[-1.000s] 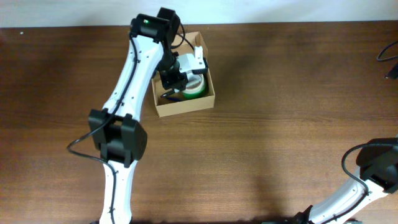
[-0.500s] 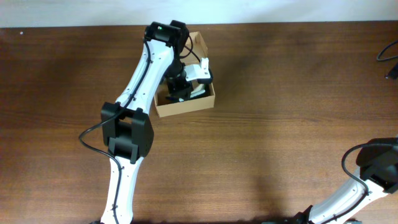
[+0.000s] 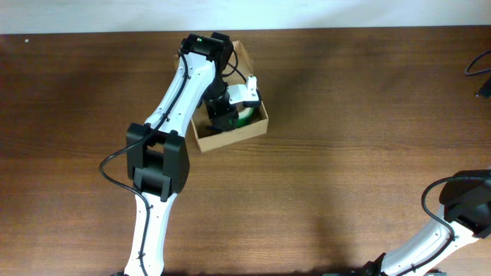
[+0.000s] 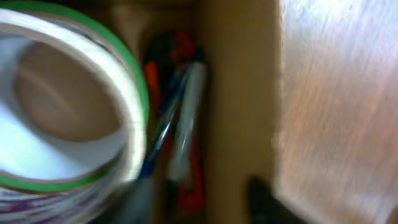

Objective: Pack container
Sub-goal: 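Carry the Sharpie into the box and release it, then lift the left gripper out and raise both arms toward the lid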

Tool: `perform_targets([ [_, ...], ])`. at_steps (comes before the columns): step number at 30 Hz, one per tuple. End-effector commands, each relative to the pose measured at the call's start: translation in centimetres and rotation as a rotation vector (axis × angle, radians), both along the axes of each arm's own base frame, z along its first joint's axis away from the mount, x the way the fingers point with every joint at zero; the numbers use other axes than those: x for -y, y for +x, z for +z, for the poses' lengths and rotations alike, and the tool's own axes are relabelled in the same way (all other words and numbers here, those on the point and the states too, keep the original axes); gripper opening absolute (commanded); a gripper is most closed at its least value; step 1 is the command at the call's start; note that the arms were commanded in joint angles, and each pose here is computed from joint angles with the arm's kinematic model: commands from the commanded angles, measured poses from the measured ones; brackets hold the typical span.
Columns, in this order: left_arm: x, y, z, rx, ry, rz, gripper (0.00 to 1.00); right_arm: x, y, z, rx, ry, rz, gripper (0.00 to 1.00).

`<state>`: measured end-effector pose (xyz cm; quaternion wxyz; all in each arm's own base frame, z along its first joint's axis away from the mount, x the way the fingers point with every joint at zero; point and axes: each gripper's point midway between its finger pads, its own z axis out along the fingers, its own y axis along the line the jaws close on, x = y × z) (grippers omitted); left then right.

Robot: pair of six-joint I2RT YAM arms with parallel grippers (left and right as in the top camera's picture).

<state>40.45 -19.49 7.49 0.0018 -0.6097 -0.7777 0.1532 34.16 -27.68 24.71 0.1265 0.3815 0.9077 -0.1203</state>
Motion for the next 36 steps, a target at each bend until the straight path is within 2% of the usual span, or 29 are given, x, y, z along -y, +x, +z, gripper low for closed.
perform_targets([
  [1,0.2,0.4,-0.4,-0.006,0.008,0.065,0.72,0.0,-0.2,0.5,0.002,-0.016,-0.002,0.99],
  [5,-0.1,1.1,1.5,0.055,0.020,0.116,0.77,0.0,-0.2,0.5,0.002,-0.016,-0.002,0.99],
  [12,-0.3,1.0,8.6,0.197,-0.035,0.164,0.81,0.0,-0.2,0.5,0.002,-0.015,-0.002,0.99],
  [18,-0.6,0.4,13.8,0.313,-0.086,0.177,0.81,0.0,-0.2,0.5,0.002,-0.016,-0.002,0.99],
  [21,-1.3,1.4,15.7,0.393,-0.080,0.247,0.81,0.0,-0.2,0.5,0.002,-0.016,-0.002,0.99],
  [23,-2.5,3.2,17.2,0.482,-0.061,0.366,0.82,0.0,-0.2,0.5,0.002,-0.016,-0.002,0.99],
  [26,-5.6,6.6,20.2,0.631,-0.038,0.686,0.82,-0.4,0.4,0.4,0.036,0.014,-0.013,0.99],
  [28,-8.2,8.0,21.8,0.697,-0.033,0.897,0.80,-1.8,1.4,0.2,0.097,0.100,0.000,0.99],
  [29,-9.2,8.3,22.3,0.710,-0.035,0.971,0.79,-3.0,2.1,0.2,0.135,0.166,0.023,0.99],
  [30,-10.1,8.5,22.5,0.712,-0.037,1.029,0.72,-4.1,2.8,0.2,0.173,0.228,0.051,0.99],
  [31,-11.0,8.5,22.6,0.708,-0.039,1.083,0.65,-5.4,3.6,0.3,0.208,0.287,0.094,0.82],
  [33,-13.0,8.6,22.5,0.687,-0.035,1.218,0.57,-7.2,4.4,0.4,0.222,0.328,0.182,0.51],
  [36,-16.1,8.1,21.8,0.629,-0.016,1.381,0.33,-9.9,5.3,0.3,0.203,0.357,0.240,0.23],
])
